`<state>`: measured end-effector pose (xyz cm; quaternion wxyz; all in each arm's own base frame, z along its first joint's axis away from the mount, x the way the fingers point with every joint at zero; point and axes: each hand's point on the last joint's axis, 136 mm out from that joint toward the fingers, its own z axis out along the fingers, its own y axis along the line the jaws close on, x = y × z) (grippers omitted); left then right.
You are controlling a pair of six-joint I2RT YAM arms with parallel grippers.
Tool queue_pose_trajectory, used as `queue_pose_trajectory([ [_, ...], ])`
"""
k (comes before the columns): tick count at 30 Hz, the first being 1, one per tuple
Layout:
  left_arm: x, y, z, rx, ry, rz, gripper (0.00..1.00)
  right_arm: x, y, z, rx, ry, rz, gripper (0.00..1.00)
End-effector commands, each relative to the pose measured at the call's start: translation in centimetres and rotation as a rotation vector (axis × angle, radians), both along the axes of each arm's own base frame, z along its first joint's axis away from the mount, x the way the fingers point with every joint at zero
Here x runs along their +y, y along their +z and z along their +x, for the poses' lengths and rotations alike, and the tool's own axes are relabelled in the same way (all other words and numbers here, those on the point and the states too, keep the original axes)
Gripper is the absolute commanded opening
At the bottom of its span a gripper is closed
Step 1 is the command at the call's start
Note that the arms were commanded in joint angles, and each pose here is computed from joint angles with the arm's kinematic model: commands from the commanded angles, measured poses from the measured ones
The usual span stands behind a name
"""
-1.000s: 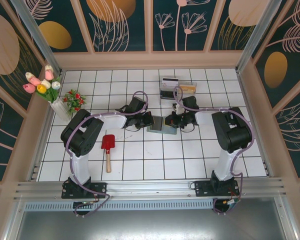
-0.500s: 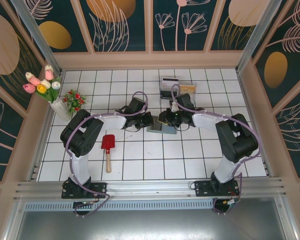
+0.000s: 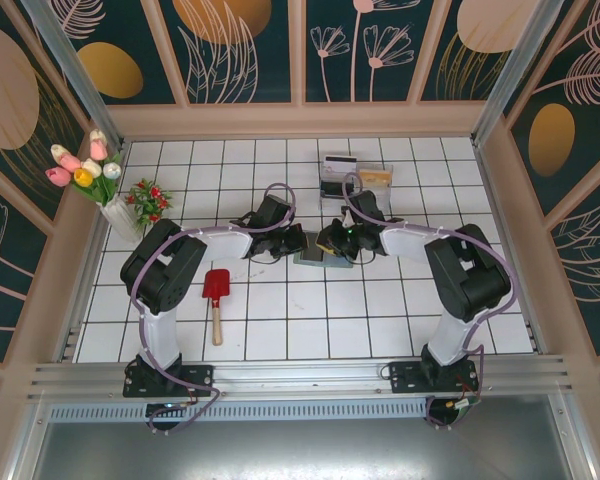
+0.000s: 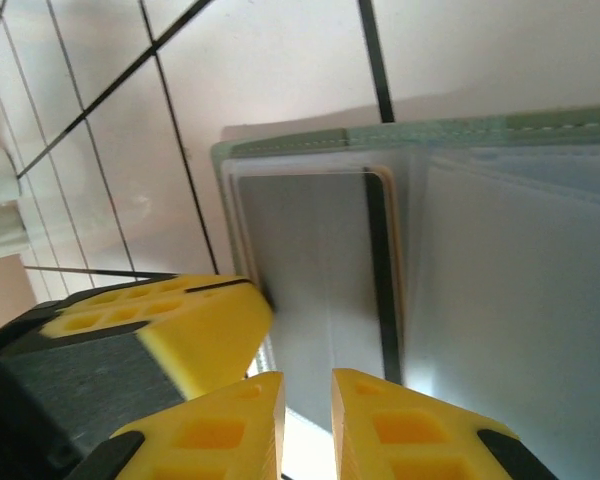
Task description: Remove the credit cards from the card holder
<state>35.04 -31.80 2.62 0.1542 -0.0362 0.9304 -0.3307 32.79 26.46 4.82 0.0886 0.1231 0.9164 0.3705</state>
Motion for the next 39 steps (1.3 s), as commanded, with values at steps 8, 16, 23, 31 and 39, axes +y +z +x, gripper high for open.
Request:
queue_pose_trajectory([
  [8, 3.6, -5.0, -2.8, 0.129, 0.04, 0.173, 0.12, -1.5, -2.5, -0.6, 0.039, 0.002, -0.047, 0.23],
  [16, 3.8, -5.7, -3.2, 0.147, 0.043, 0.178, 0.13, -1.2, -2.4, -1.2, 0.012, 0.071, -0.018, 0.24],
  [23, 3.8, -6.0, -3.4, 0.157, 0.039, 0.173, 0.13, -0.7, -2.5, -1.2, -0.018, 0.132, 0.001, 0.21],
  [31, 3.9, -6.2, -3.6, 0.163, 0.037, 0.17, 0.13, -0.4, -3.1, -1.6, -0.019, 0.166, 0.021, 0.2],
  [39, 4.1, -6.8, -4.2, 0.178, 0.043, 0.164, 0.13, 0.0, -1.9, -1.8, -0.086, 0.212, 0.125, 0.18],
])
